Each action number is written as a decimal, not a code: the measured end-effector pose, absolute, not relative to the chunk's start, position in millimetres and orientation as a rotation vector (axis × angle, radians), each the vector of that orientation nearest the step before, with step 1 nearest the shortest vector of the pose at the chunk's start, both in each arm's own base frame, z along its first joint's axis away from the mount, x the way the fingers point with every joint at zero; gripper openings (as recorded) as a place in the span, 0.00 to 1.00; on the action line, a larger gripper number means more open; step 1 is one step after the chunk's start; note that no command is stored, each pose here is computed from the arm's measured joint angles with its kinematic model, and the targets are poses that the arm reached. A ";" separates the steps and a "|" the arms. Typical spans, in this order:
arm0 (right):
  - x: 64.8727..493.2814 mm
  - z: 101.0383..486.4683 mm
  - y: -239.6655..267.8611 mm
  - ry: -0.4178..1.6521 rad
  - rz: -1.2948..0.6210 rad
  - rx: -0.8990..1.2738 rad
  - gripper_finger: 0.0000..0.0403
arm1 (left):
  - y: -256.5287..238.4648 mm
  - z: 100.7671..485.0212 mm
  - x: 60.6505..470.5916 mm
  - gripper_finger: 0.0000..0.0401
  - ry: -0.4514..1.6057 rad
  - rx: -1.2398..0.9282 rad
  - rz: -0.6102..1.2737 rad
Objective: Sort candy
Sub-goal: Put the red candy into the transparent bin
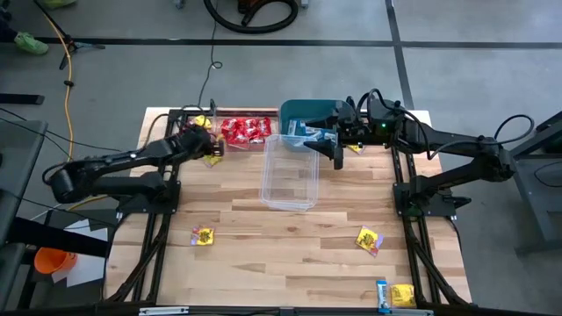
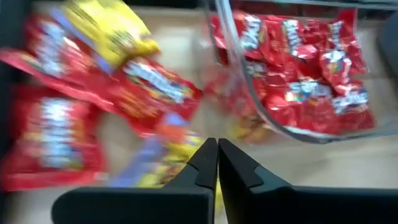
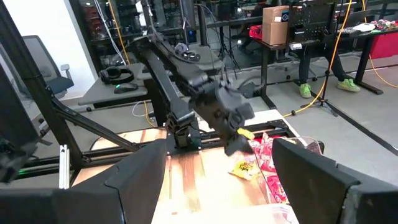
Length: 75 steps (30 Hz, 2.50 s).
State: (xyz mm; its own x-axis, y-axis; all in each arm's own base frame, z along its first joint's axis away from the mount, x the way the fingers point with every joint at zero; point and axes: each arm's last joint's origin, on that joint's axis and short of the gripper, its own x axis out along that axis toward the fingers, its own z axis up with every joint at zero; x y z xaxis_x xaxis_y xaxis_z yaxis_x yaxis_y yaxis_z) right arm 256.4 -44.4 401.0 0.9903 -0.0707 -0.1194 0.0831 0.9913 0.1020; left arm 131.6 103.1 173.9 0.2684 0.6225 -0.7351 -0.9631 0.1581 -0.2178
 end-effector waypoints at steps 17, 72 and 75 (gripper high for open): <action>256.3 400.7 -45.5 0.121 -0.114 0.048 0.72 | 100.6 181.4 94.9 0.24 0.750 -0.646 1.371; 254.5 391.1 -46.3 0.220 -0.157 0.069 0.72 | 106.2 228.2 77.9 0.02 0.156 -0.685 1.302; 254.2 391.1 -47.7 0.220 -0.204 0.063 0.72 | 97.6 250.0 82.6 0.02 -0.037 -0.638 1.111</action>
